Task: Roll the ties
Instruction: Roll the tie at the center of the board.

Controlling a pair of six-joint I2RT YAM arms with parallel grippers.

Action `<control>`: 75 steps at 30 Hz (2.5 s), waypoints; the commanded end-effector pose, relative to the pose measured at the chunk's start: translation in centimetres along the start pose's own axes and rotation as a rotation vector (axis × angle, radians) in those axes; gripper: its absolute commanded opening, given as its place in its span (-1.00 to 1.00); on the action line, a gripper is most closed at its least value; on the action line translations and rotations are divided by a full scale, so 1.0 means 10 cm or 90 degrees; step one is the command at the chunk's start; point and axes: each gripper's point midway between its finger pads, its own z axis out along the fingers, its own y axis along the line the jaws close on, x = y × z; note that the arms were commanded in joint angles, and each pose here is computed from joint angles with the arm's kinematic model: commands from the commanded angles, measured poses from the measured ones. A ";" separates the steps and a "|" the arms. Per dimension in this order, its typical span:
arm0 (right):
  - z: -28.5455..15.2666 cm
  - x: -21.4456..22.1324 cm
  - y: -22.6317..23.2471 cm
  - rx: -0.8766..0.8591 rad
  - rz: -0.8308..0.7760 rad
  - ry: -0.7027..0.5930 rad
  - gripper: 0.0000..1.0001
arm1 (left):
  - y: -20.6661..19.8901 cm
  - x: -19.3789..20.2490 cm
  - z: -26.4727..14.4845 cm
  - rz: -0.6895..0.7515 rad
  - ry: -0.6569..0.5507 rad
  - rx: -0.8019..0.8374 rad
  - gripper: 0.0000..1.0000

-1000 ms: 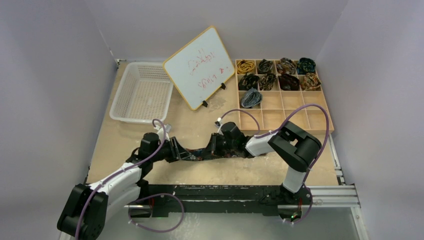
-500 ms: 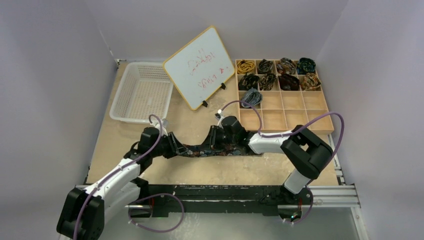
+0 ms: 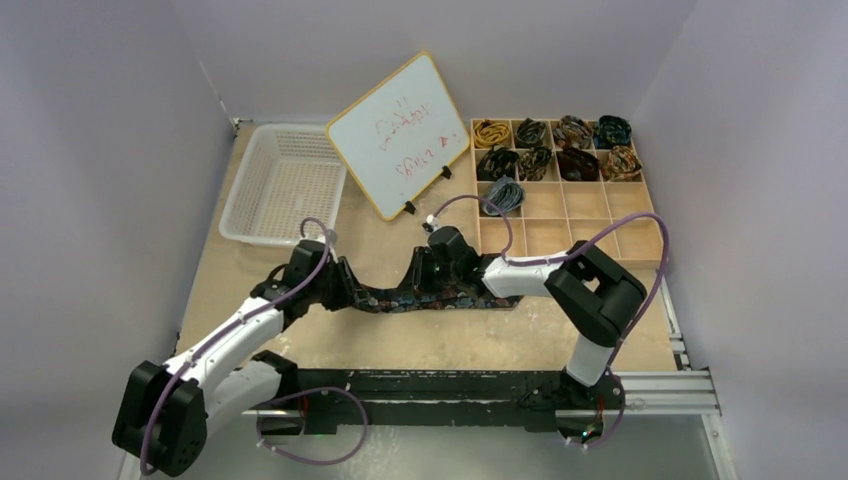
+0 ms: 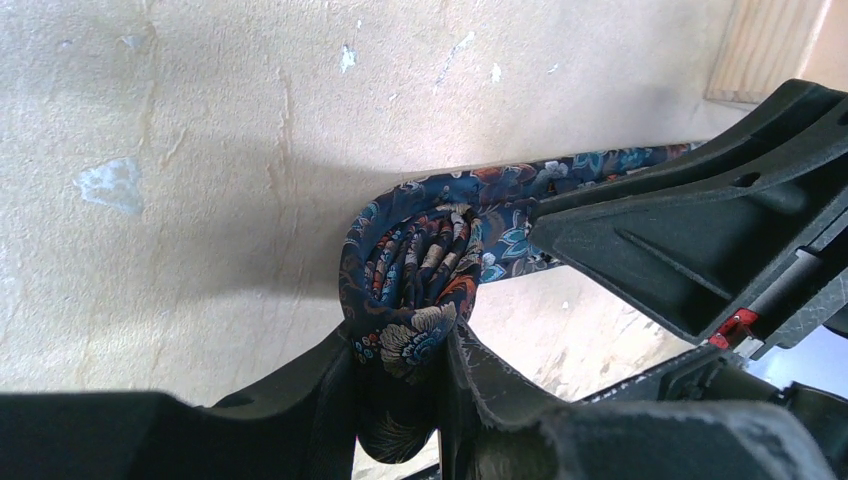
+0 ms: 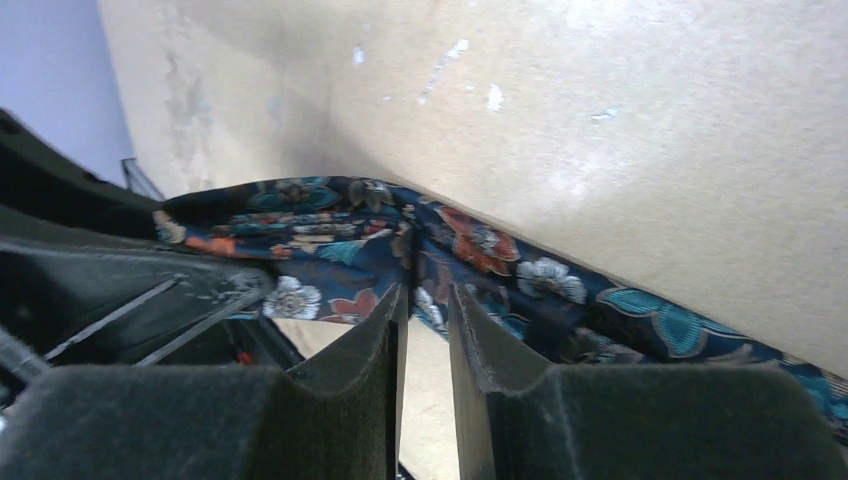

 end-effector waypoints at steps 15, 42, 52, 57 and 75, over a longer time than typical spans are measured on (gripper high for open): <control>-0.07 0.13 -0.31 0.107 -0.031 -0.004 -0.53 | -0.12 -0.17 -0.08 0.114 -0.022 -0.140 -0.49; -0.10 0.08 0.52 -0.155 0.053 0.008 -0.41 | -0.10 -0.27 -0.23 0.264 -0.014 -0.250 -0.49; 0.15 0.26 0.48 -0.187 0.067 0.069 -0.44 | -0.08 -0.22 -0.24 0.269 -0.020 -0.287 -0.49; 0.25 0.26 0.50 -0.171 0.045 0.079 -0.43 | -0.14 -0.19 -0.22 0.277 -0.022 -0.302 -0.49; 0.42 0.30 0.47 -0.143 0.033 0.092 -0.58 | -0.21 -0.14 -0.26 0.300 -0.037 -0.352 -0.49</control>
